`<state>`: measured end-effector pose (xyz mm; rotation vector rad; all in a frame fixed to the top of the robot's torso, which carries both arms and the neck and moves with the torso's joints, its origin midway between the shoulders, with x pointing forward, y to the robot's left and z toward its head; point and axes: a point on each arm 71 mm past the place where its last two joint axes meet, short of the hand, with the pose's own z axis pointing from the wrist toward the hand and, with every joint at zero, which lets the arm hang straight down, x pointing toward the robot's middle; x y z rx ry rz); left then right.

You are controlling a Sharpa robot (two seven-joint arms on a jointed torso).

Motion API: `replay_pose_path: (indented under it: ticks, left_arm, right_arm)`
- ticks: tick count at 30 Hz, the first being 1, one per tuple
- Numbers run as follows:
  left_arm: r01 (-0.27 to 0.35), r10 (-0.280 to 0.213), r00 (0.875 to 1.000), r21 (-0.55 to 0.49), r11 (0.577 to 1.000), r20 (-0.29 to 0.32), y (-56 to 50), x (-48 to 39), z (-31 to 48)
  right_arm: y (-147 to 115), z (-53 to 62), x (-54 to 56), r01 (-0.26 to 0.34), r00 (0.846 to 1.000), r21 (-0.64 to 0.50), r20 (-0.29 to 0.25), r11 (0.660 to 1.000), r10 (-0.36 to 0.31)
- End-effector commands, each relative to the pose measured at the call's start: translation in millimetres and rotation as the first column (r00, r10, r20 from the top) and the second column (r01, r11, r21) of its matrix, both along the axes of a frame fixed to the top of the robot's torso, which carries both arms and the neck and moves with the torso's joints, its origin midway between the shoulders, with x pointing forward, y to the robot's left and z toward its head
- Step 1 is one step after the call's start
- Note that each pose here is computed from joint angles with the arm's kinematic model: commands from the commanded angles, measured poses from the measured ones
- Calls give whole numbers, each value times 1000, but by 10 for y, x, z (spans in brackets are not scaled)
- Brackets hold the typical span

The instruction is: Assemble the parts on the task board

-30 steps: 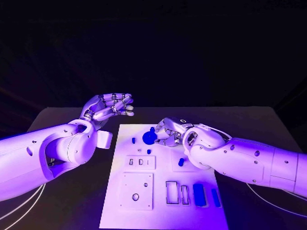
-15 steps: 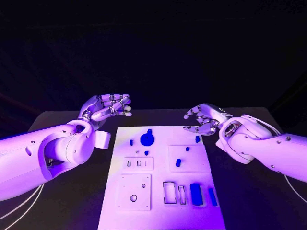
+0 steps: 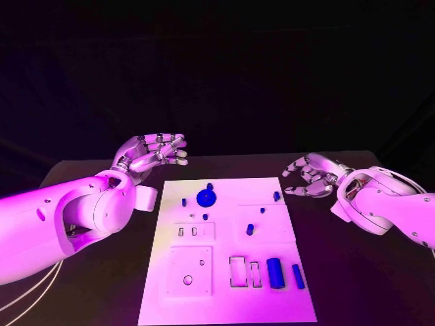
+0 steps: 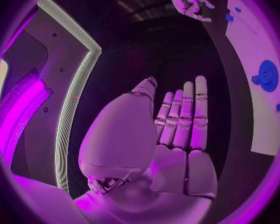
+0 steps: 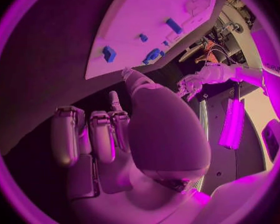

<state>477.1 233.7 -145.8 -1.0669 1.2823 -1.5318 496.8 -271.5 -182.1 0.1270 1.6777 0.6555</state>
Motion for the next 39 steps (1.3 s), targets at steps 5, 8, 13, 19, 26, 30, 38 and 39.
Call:
replay_pose_path:
  ticks: [5,8,13,19,26,30,38,39]
  left_arm:
    - [23,-23,1000,-17,1000,4,-23,-5,4]
    - [24,-24,1000,-17,1000,4,-25,-7,4]
    - [22,-22,1000,-16,1000,4,-18,-8,4]
    - [23,-23,1000,-16,1000,3,-17,-9,4]
    - [22,-22,1000,-16,1000,2,-14,-9,3]
    - [21,-21,1000,-15,1000,2,-12,-8,3]
    - [21,-21,1000,-15,1000,1,-13,-8,2]
    - [21,-21,1000,-15,1000,1,-12,-7,2]
  right_arm:
    - [15,-181,15,-40,998,-2,-58,999,40]
    - [25,-246,27,-33,998,-10,-63,999,32]
    - [40,-324,48,-18,998,-18,-65,1000,17]
    - [101,-373,63,-17,998,-17,-64,1000,16]
    - [165,-400,68,-28,997,-16,-69,999,27]
    - [188,-411,69,-37,997,-25,-74,999,35]
    - [202,-416,79,-34,997,-32,-71,999,32]
    - [202,-416,80,-33,997,-33,-71,999,31]
